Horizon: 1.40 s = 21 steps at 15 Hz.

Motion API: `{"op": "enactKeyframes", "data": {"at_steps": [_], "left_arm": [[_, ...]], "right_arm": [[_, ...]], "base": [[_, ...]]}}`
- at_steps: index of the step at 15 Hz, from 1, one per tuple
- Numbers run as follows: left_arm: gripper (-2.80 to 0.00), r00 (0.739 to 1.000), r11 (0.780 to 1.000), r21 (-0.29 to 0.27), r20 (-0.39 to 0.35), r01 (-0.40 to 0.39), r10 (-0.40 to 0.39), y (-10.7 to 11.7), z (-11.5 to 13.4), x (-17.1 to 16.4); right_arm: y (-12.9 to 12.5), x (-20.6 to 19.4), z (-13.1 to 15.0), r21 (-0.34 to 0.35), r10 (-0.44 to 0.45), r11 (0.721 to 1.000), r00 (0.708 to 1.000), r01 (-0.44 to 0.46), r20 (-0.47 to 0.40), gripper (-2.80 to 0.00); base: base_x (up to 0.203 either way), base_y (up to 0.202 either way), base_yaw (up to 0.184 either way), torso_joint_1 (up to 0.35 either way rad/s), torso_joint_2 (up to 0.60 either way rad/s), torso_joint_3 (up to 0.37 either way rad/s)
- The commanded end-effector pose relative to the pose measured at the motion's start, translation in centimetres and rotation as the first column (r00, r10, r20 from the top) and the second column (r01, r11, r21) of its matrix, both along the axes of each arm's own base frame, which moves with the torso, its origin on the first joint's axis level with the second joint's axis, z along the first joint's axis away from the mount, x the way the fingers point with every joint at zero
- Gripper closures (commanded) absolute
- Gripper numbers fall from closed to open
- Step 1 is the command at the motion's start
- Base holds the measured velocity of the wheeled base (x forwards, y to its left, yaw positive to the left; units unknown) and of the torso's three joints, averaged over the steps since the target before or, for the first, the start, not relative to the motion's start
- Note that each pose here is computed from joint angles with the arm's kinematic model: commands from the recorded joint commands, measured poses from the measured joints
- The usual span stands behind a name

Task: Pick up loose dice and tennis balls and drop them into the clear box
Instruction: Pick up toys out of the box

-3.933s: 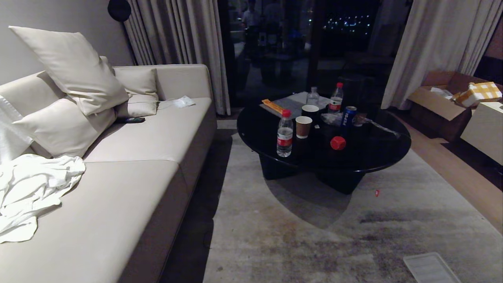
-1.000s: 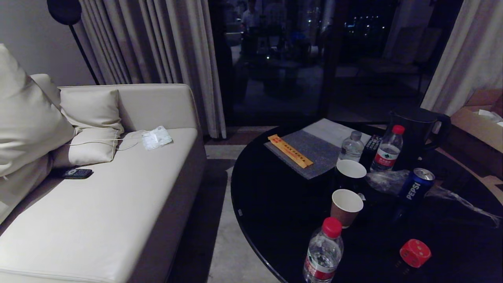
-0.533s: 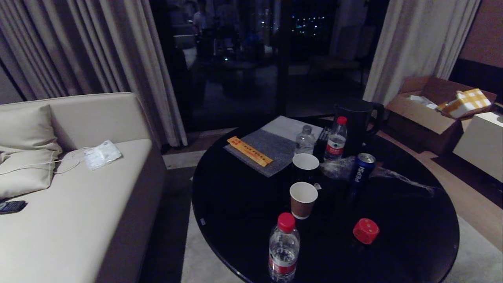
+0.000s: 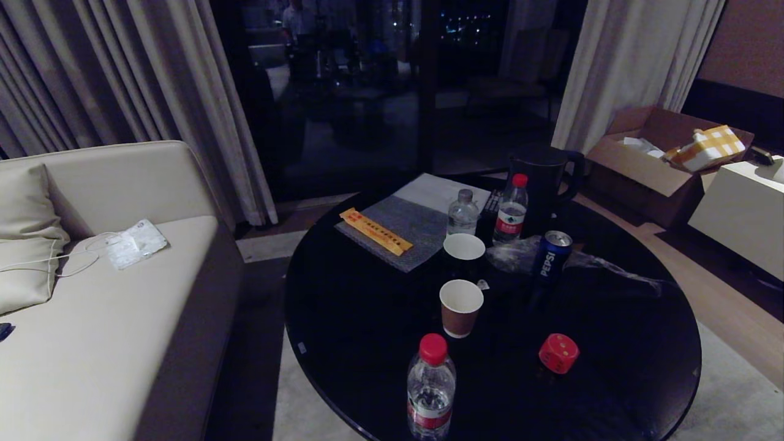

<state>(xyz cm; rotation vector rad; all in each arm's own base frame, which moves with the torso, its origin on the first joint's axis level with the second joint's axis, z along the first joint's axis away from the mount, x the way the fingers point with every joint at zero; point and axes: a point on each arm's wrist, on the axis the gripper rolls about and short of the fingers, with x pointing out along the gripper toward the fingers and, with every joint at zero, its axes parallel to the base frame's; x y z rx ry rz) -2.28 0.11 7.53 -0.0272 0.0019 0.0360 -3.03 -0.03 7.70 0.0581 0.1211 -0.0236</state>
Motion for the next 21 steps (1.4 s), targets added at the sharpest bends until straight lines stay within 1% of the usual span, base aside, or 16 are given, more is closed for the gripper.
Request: {"op": "enactKeyframes", "data": {"at_steps": [1,5,6,9,11,12,13,14,15,16,18,19,21], "left_arm": [[0.00,1.000,1.000,0.000,-0.001,-0.001,0.001,0.0,0.0,0.0],[0.00,1.000,1.000,0.000,-0.001,-0.001,0.001,0.0,0.0,0.0],[0.00,1.000,1.000,0.003,-0.001,-0.001,0.001,0.0,0.0,0.0],[0.00,1.000,1.000,-0.002,0.001,-0.001,0.001,0.0,0.0,0.0],[0.00,1.000,1.000,-0.002,0.001,-0.002,0.002,0.0,0.0,0.0],[0.00,1.000,1.000,-0.002,0.001,-0.002,0.002,0.0,0.0,0.0],[0.00,1.000,1.000,-0.002,0.001,-0.002,0.002,0.0,0.0,0.0],[0.00,1.000,1.000,-0.002,0.001,-0.002,0.002,0.0,0.0,0.0],[0.00,1.000,1.000,-0.002,0.001,-0.002,0.002,0.0,0.0,0.0],[0.00,1.000,1.000,-0.002,0.001,-0.002,0.002,0.0,0.0,0.0],[0.00,1.000,1.000,-0.002,0.001,-0.002,0.002,0.0,0.0,0.0],[0.00,1.000,1.000,-0.002,0.001,-0.002,0.002,0.0,0.0,0.0],[0.00,1.000,1.000,-0.002,0.001,-0.002,0.002,0.0,0.0,0.0]], "right_arm": [[0.0,0.0,0.0,-0.001,0.000,1.000,1.000,0.000,-0.003,0.00],[0.0,0.0,0.0,0.002,0.000,1.000,1.000,0.000,-0.003,0.00],[0.0,0.0,0.0,-0.005,0.002,1.000,1.000,-0.002,-0.003,0.00],[0.1,0.0,0.0,-0.059,0.039,0.997,0.999,-0.040,-0.005,0.00],[0.1,0.0,0.0,-0.061,0.040,0.997,0.999,-0.040,-0.006,0.00],[0.1,0.0,0.0,-0.072,0.043,0.996,0.999,-0.043,-0.006,0.00],[0.1,0.0,0.2,-0.081,0.049,0.996,0.999,-0.048,0.004,0.00],[0.1,-0.3,1.2,-0.080,0.061,0.995,0.998,-0.059,0.031,0.00],[0.1,-0.6,2.5,-0.078,0.071,0.995,0.997,-0.068,0.038,0.00],[0.2,-0.6,4.4,-0.074,0.077,0.994,0.997,-0.075,0.018,0.00],[0.2,0.3,7.3,-0.045,0.109,0.993,0.992,-0.112,-0.069,0.00],[0.3,1.2,8.4,-0.028,0.128,0.991,0.985,-0.132,-0.119,0.00],[0.4,3.5,10.3,0.007,0.172,0.985,0.961,-0.174,-0.216,0.00]], "base": [[0.000,0.000,0.000,0.005,0.00,-0.188],[0.000,0.000,0.000,0.002,0.00,-0.135],[0.000,0.000,0.000,0.002,0.00,-0.032],[0.000,0.000,0.000,0.000,0.00,0.000],[0.000,0.000,0.000,0.000,0.00,0.000],[0.000,0.000,0.000,0.000,0.00,0.000],[0.000,0.000,0.000,0.000,0.00,0.000],[0.000,0.000,0.000,0.000,0.00,0.000],[0.000,0.000,0.000,0.000,0.00,0.000],[0.000,0.000,0.000,0.000,0.00,0.000],[0.000,0.000,0.000,0.000,0.00,0.000],[0.000,0.000,0.000,0.000,0.00,0.000],[0.000,0.000,0.000,0.000,0.00,0.000]]}}
